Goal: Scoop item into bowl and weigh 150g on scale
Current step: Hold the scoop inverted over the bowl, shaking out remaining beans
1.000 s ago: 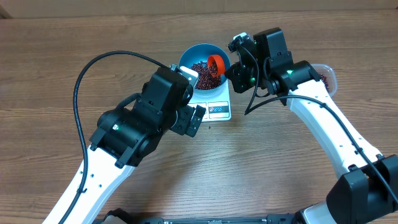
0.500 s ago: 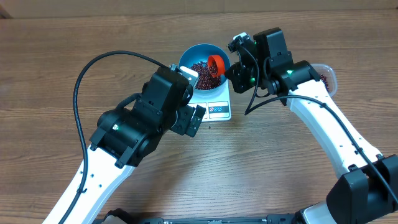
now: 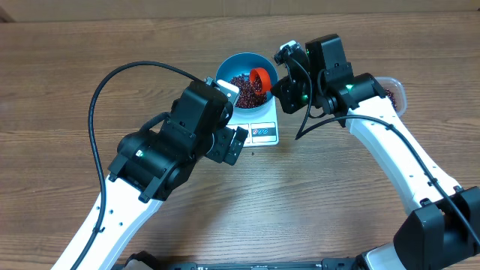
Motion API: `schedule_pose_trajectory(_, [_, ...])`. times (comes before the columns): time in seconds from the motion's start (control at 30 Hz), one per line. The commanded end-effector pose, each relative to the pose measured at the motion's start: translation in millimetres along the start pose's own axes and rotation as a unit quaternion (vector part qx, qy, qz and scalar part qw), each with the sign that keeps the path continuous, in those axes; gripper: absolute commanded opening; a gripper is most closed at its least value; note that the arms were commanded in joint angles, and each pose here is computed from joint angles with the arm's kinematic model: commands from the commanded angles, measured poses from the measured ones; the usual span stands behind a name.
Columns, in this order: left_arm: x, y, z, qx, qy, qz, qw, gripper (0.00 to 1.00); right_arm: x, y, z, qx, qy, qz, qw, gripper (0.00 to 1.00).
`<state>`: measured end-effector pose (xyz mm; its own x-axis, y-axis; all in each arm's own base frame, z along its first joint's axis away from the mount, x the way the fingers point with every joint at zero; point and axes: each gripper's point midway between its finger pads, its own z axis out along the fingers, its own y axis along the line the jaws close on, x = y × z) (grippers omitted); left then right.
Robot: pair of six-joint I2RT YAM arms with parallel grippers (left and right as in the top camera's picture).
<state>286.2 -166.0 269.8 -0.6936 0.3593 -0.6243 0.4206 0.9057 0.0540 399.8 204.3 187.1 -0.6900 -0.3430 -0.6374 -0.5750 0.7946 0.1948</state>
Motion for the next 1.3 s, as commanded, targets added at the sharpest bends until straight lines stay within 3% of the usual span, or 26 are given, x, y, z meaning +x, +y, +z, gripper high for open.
schedule_pose_trajectory(0.0, [-1, 0, 2, 0.002, 0.001, 0.005, 1.0, 1.0, -22, 4, -21, 0.009, -0.037, -0.01, 0.999, 0.04])
schedule_pose_trajectory(0.2, [-1, 0, 2, 0.002, 0.001, 0.005, 1.0, 1.0, -22, 5, -21, 0.006, -0.037, -0.01, 0.999, 0.04])
schedule_pose_trajectory(0.3, [-1, 0, 2, 0.002, 0.001, 0.005, 1.0, 1.0, -19, 28, -22, -0.058, -0.035, -0.06, 0.996, 0.04])
schedule_pose_trajectory(0.47, [-1, 0, 2, 0.002, 0.001, 0.005, 1.0, 1.0, -23, 9, -21, -0.005, -0.038, -0.022, 0.999, 0.04])
schedule_pose_trajectory(1.27, [-1, 0, 2, 0.002, 0.001, 0.005, 1.0, 1.0, -23, 10, -21, -0.006, -0.038, -0.022, 0.999, 0.04])
